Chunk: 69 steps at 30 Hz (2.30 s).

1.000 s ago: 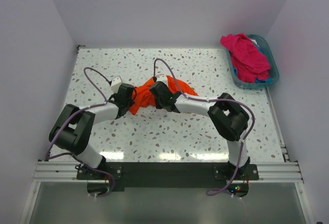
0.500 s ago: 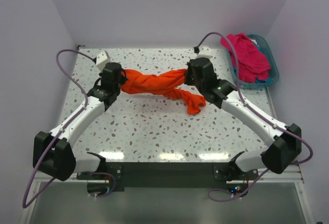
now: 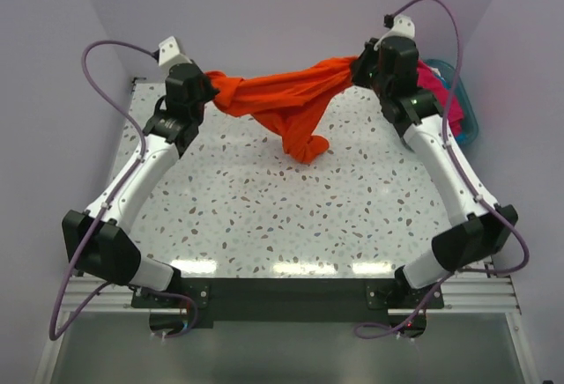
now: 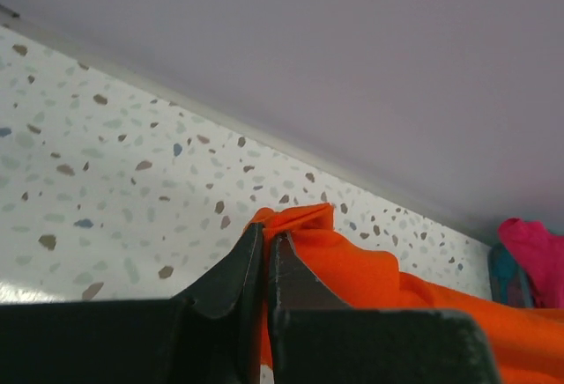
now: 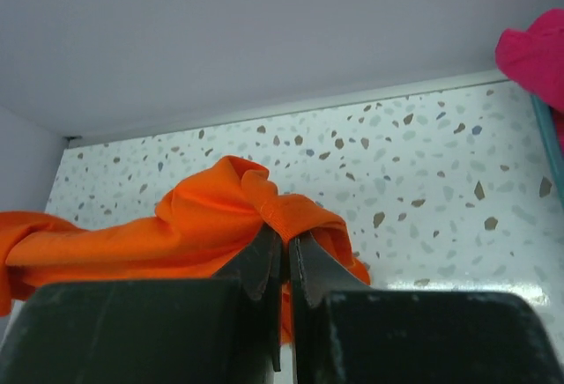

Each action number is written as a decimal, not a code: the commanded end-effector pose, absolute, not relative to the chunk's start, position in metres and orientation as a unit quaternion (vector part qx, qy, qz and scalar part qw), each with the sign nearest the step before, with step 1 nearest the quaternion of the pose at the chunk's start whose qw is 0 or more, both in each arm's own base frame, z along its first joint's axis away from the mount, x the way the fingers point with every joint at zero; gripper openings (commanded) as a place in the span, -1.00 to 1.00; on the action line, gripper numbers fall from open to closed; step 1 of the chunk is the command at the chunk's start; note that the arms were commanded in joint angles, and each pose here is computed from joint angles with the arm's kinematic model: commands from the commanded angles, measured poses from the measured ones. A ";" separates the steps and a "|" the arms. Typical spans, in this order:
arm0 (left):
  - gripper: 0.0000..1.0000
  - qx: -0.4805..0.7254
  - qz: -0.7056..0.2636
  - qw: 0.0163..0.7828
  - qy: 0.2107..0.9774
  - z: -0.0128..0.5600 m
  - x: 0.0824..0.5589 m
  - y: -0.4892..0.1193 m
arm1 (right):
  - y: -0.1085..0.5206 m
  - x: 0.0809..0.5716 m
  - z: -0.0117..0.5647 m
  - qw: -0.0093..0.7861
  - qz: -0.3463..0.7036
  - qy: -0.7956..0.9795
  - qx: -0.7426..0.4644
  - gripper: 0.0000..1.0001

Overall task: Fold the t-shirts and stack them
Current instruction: Flatten the tshirt out

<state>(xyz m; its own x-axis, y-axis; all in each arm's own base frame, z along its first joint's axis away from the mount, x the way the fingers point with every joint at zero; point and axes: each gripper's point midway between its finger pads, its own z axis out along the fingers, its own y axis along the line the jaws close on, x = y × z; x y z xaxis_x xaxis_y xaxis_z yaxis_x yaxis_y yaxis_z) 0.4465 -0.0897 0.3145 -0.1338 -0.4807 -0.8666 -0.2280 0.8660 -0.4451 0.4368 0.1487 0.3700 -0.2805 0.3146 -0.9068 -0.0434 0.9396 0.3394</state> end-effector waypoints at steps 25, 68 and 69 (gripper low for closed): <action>-1.00 -0.286 -0.152 0.642 0.695 0.318 0.413 -0.048 | 0.160 0.337 0.322 0.561 0.301 0.766 0.093 -1.00; -0.11 -0.365 -0.064 0.270 0.888 0.007 0.302 -0.099 | 0.119 0.578 0.058 0.355 -0.067 0.925 0.117 0.38; -0.12 -0.370 -0.056 0.261 0.890 0.001 0.307 -0.095 | 0.119 0.574 0.054 0.349 -0.069 0.928 0.114 0.33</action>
<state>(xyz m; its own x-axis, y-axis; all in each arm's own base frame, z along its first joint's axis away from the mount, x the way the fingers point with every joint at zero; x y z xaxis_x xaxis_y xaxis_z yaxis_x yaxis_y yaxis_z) 0.2989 -0.1122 0.0195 -0.6019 -0.6418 -0.4751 -0.5563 0.7639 -0.3272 0.5745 0.1305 0.0325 -0.7365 0.1775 -0.6527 0.2432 0.9699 -0.0106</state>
